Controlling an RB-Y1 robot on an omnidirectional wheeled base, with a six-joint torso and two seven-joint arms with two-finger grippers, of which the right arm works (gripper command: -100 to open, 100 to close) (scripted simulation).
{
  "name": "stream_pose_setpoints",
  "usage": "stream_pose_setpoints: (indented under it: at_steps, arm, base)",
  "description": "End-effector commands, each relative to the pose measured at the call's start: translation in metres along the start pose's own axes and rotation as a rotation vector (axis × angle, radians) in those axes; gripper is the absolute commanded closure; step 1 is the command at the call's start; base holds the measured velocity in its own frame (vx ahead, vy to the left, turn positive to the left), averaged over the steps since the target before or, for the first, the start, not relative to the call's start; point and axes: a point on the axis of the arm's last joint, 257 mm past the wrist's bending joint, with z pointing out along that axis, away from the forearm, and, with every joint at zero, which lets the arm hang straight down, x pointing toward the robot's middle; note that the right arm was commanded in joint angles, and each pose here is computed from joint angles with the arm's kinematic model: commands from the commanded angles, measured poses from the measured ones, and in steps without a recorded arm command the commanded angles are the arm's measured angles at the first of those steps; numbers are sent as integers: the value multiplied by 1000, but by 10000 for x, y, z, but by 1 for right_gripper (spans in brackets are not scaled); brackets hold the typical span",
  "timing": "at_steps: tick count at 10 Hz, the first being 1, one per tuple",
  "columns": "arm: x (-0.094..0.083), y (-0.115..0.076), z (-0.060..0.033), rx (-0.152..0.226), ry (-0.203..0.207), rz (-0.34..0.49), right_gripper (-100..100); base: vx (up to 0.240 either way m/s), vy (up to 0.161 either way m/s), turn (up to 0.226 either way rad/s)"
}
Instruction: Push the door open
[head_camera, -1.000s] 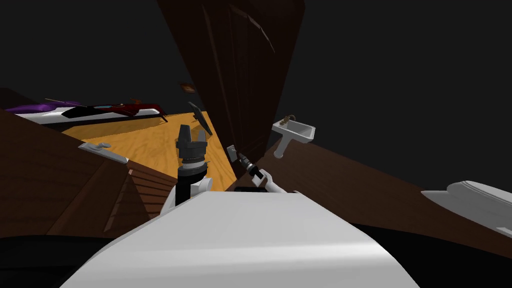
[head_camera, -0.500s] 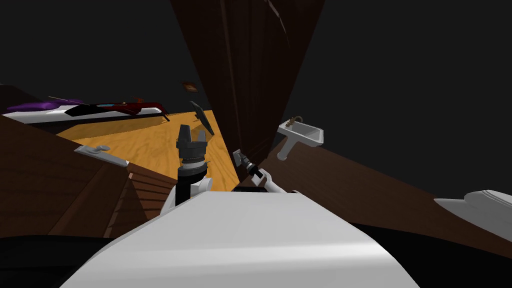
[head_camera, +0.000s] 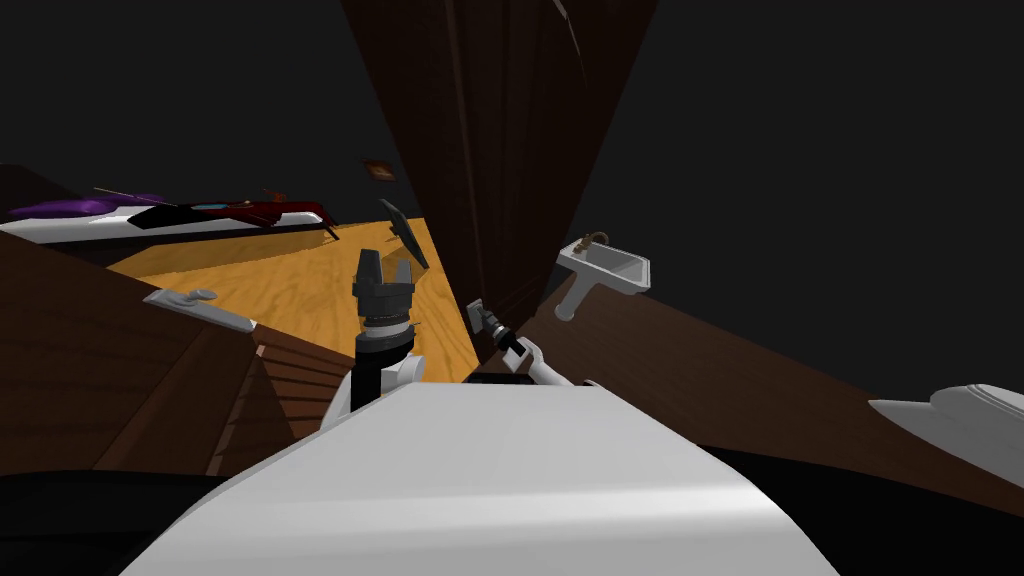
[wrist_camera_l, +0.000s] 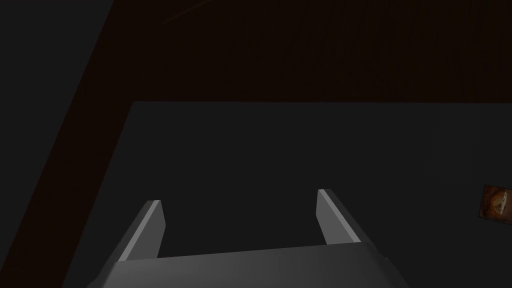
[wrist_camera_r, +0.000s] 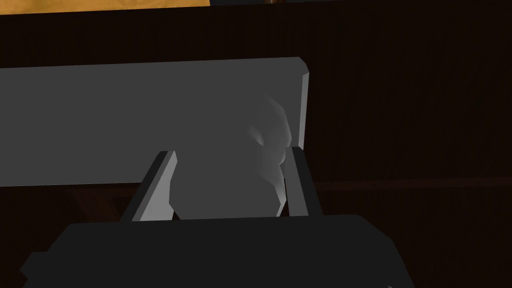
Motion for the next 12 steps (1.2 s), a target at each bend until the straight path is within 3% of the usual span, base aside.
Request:
stream_pose_setpoints:
  at_steps: [1,3,12]
  arm:
    - [-6,-24,-17,4,-1,1,100]
    - [-24,-22,-34,4,-6,-4,100]
    - [-102,-101,-187,17,-35,-18,100]
  base:
    - [0,0,0]
    - [33,50,-41]
    - [96,159,-107]
